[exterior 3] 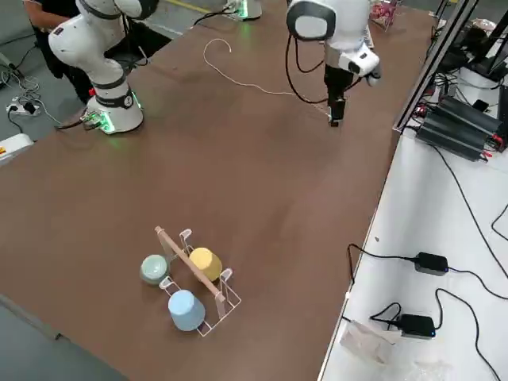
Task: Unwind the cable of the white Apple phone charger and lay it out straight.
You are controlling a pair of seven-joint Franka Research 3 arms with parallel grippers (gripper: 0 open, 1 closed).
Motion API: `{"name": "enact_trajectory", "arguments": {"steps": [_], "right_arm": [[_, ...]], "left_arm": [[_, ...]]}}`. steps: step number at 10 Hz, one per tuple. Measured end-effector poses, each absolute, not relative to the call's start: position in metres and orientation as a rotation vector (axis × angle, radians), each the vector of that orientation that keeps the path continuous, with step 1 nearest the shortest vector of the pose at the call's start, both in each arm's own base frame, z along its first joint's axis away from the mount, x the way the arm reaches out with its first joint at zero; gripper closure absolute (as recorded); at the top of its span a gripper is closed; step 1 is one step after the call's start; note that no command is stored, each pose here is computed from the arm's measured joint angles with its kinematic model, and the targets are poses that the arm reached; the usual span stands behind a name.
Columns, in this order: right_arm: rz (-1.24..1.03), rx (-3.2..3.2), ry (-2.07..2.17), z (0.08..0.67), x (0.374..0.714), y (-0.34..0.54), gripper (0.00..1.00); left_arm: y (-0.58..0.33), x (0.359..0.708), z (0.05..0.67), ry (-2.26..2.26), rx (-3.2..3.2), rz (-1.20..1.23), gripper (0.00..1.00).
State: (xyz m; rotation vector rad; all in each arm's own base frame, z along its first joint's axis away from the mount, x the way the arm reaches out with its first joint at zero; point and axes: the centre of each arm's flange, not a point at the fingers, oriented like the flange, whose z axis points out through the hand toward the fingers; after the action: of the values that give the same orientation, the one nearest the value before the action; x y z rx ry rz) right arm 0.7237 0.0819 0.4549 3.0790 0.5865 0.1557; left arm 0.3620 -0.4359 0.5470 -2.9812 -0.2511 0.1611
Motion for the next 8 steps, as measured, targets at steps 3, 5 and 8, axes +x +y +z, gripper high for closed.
{"name": "enact_trajectory", "arguments": {"steps": [3,5,8], "right_arm": [[-0.004,3.109,0.328,0.473,0.662,0.017,0.0],[-0.048,3.102,0.21,0.483,0.631,-0.017,0.0],[0.0,3.084,0.125,0.527,0.607,-0.037,0.0]], "left_arm": [[-0.37,0.421,0.556,-0.499,-2.914,0.101,0.0],[-0.33,0.461,0.559,-0.638,-2.931,0.068,0.0],[-0.273,0.526,0.537,-0.655,-2.992,0.049,0.0]]}}
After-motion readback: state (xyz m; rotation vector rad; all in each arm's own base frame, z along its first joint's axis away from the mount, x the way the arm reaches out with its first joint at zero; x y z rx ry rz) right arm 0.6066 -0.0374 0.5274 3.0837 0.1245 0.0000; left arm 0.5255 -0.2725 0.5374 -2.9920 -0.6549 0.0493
